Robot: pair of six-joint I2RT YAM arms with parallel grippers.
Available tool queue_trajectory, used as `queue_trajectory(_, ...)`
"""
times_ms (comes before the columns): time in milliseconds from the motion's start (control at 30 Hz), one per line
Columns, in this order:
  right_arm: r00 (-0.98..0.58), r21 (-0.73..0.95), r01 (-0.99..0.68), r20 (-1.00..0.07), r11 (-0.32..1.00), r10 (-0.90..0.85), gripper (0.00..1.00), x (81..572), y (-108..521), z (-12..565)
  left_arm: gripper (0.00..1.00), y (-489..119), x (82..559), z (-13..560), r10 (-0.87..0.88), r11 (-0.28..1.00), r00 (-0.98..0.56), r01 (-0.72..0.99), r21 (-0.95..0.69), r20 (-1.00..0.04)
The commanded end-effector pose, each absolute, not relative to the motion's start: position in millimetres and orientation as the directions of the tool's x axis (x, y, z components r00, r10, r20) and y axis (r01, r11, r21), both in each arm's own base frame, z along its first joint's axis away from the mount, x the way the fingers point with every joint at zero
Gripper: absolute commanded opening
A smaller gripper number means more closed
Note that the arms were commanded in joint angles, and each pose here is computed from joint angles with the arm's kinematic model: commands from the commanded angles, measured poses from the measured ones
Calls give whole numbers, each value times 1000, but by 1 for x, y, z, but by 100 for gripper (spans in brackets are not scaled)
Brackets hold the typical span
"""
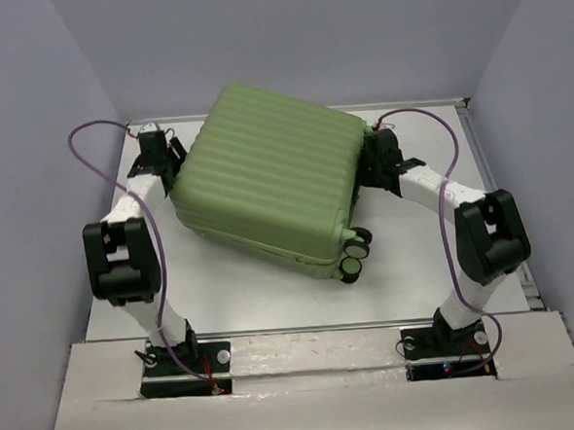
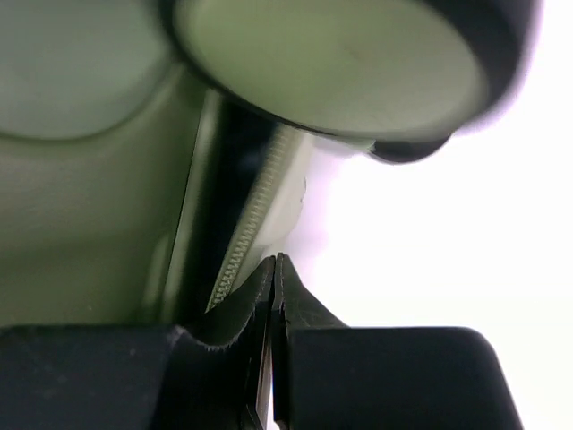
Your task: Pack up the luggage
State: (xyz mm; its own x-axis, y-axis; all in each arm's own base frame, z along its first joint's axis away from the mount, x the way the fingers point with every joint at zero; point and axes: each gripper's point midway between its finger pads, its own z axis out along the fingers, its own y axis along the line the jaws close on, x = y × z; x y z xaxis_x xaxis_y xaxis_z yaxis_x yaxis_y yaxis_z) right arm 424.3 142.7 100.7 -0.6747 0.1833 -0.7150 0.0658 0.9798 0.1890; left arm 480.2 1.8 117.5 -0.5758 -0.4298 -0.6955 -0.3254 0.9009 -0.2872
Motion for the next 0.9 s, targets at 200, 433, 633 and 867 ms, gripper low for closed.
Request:
queue_trajectory(200,-677,660,-576,-716,483,171,50,512,376,244,77,-120,301,129,-390,853,-696,-27,-521,-602)
queue_trajectory(433,-629,673,-567,-726,476,277,94,544,343,310,78,-136,269,174,-430,830,-595,36,-557,-679)
queue_trajectory(633,-490,551,-529,-819,645,299,95,537,272,352,84,-88,302,287,-402,910,-321,-33,-414,-857)
queue_trajectory(867,-340,390,-466,-908,794,246,82,504,217,384,88,-70,295,408,-483,875,-43,20,-484,-874)
